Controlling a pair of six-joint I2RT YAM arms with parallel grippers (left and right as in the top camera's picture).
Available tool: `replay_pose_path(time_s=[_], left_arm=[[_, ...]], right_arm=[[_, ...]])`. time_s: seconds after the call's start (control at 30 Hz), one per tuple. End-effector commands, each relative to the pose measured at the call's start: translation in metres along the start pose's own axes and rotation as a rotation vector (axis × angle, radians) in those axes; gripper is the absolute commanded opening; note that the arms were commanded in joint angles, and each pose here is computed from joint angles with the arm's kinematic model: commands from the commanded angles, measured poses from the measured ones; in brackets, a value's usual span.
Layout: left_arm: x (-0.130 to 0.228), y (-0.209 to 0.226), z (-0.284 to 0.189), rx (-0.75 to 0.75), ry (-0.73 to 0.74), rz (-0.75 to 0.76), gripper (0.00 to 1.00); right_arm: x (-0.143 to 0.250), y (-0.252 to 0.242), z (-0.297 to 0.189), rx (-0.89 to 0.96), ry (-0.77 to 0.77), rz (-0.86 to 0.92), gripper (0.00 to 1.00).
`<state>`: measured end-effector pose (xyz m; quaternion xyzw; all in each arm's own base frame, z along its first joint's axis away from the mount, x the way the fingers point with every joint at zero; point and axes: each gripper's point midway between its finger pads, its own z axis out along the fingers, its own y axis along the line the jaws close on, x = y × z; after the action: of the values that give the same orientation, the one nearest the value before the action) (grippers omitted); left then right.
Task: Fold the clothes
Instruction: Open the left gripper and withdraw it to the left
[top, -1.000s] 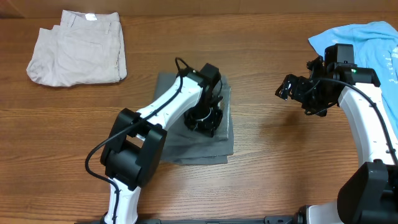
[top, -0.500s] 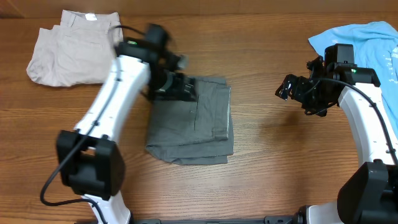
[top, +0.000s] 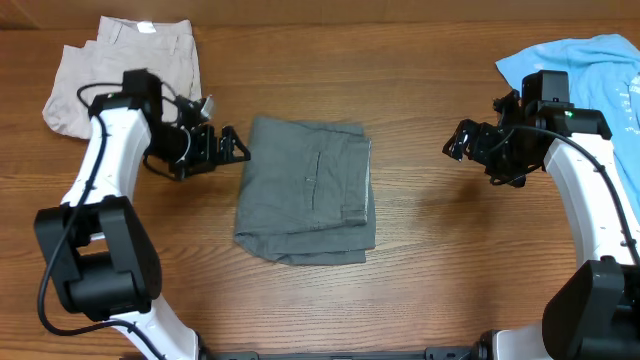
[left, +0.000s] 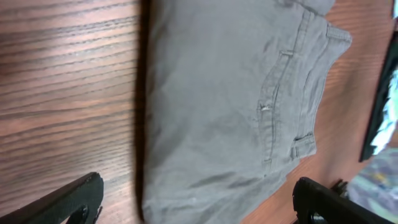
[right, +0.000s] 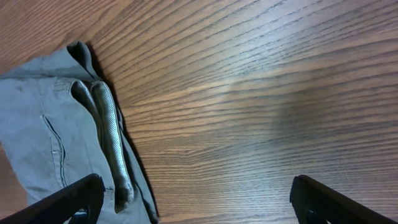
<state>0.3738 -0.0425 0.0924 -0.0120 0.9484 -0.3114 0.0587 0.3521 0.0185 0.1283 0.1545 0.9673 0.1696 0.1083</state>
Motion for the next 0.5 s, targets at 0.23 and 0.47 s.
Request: replay_pose_path(time_s=[0.23,0.47], left_arm=[[0.02,0.034,0.039,0.086,0.074,-0.05,1.0],[0.029,0.051,0.065,0.104,0.134,-0.069,1.0]], right_arm=[[-0.002,0.0,-0.002,0.001,-0.009,-0.001,1.0],[-0.002,0.0,-0.002,0.001,-0.009,-0.001,1.0]])
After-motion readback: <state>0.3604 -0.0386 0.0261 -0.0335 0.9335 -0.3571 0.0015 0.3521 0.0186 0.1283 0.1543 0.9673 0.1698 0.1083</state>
